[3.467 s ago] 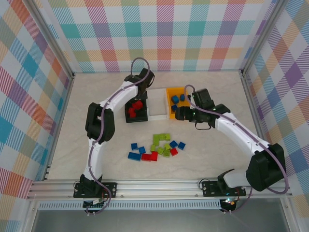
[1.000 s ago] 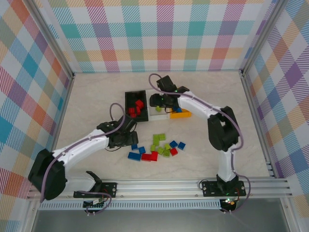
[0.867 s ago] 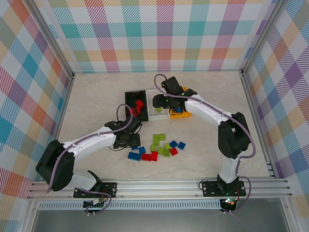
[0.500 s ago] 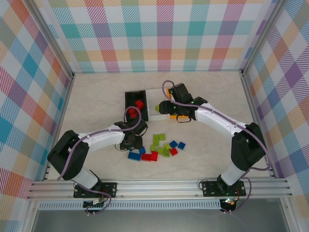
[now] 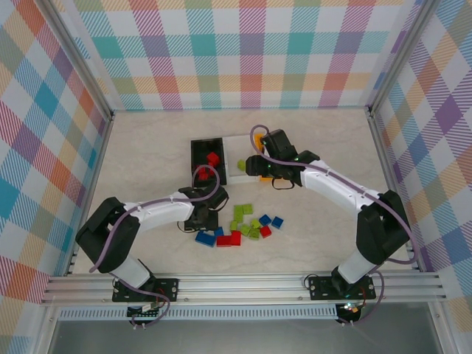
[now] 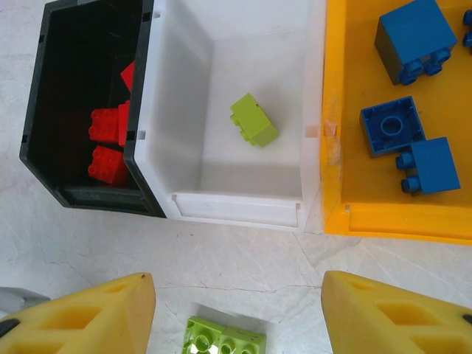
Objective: Sort the legos into containers by color
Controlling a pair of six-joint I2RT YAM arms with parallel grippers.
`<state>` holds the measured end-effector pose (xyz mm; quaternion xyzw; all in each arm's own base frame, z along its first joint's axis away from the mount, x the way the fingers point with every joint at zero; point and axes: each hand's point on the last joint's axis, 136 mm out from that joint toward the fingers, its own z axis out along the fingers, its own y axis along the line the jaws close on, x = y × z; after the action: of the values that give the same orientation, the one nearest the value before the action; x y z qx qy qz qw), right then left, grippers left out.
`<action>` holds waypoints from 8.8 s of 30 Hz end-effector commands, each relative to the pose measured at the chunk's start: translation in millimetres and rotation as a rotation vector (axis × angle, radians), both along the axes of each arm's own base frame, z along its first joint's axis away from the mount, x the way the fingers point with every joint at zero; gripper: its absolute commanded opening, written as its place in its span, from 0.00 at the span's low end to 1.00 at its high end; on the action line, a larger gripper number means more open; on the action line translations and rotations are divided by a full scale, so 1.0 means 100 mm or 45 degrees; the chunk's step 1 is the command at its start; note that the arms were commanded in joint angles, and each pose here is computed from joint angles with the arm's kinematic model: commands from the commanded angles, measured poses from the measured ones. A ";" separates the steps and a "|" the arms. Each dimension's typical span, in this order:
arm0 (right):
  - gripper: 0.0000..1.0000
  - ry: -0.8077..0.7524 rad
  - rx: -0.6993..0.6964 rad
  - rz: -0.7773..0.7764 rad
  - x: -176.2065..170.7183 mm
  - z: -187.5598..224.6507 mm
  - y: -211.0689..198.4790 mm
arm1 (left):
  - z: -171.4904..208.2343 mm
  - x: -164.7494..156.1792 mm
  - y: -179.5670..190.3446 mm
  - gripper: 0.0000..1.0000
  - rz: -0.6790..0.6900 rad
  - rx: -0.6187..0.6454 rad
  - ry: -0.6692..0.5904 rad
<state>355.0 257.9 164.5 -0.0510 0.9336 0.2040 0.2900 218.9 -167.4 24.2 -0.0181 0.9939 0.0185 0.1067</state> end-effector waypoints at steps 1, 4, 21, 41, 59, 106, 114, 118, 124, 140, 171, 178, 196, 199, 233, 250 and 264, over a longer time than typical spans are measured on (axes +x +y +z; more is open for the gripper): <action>0.62 -0.042 0.029 -0.022 0.02 0.12 -0.05 | 0.07 -0.14 0.11 0.61 -0.026 0.056 0.017; 0.61 -0.042 0.030 -0.024 0.02 0.12 -0.06 | 0.01 -0.17 0.12 0.51 -0.024 0.068 0.026; 0.62 -0.110 0.069 -0.224 -0.13 0.35 -0.68 | 0.96 0.60 -0.57 0.21 -0.098 -0.098 -0.250; 0.64 -0.091 0.013 -0.339 -0.59 0.18 -1.23 | 1.09 2.50 -2.32 0.28 -0.153 -0.319 -0.448; 0.68 0.070 0.171 0.240 -1.11 0.05 -0.42 | 2.33 1.69 -1.56 1.00 -0.076 -0.525 -0.688; 0.25 -0.197 -0.406 1.150 -1.84 -0.98 1.92 | 2.12 0.23 1.42 1.00 0.656 -0.191 -0.788; 0.19 -0.315 -0.100 0.707 -1.12 -0.04 1.40 | 1.93 0.33 1.20 1.00 0.590 -0.270 -0.704; 0.19 -0.273 -0.133 0.315 -0.46 0.15 0.61 | 1.76 0.41 0.98 1.00 0.525 -0.351 -0.641; 0.19 -0.075 -0.187 -0.088 0.35 -0.07 -0.27 | 1.51 0.49 0.49 1.00 0.345 -0.387 -0.533; 0.63 0.087 -0.198 -0.241 1.19 -0.32 -0.43 | 0.64 0.22 -0.40 0.97 -0.081 -0.350 -0.096; 0.66 0.017 -0.135 -0.229 0.64 -0.18 -0.64 | 0.10 -0.72 -0.40 0.81 -0.343 -0.016 0.226; 0.66 0.019 -0.122 -0.228 0.66 -0.18 -0.63 | 0.37 -0.67 -0.49 0.84 -0.350 -0.107 0.115; 0.65 0.054 -0.139 -0.235 0.59 -0.30 -0.67 | 0.06 -0.85 -0.70 0.92 -0.490 0.008 0.248; 0.65 0.055 -0.136 -0.235 0.59 -0.30 -0.67 | 0.25 -0.78 -0.61 0.95 -0.462 0.022 0.149; 0.65 0.026 -0.115 -0.237 0.51 -0.21 -0.71 | 0.42 -0.57 -0.44 0.38 -0.321 -0.021 0.004; 0.65 0.104 -0.101 -0.212 0.05 -0.39 -0.81 | 1.22 1.90 -0.12 0.36 0.071 0.030 -0.385; 0.69 0.161 -0.047 0.327 -1.32 -0.36 -0.17 | 0.81 2.58 0.00 0.60 0.133 0.152 -0.286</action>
<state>256.9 225.8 134.0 -0.1078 0.9441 0.2002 0.2389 474.9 -174.8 98.7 -0.0696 0.9700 0.0681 0.2228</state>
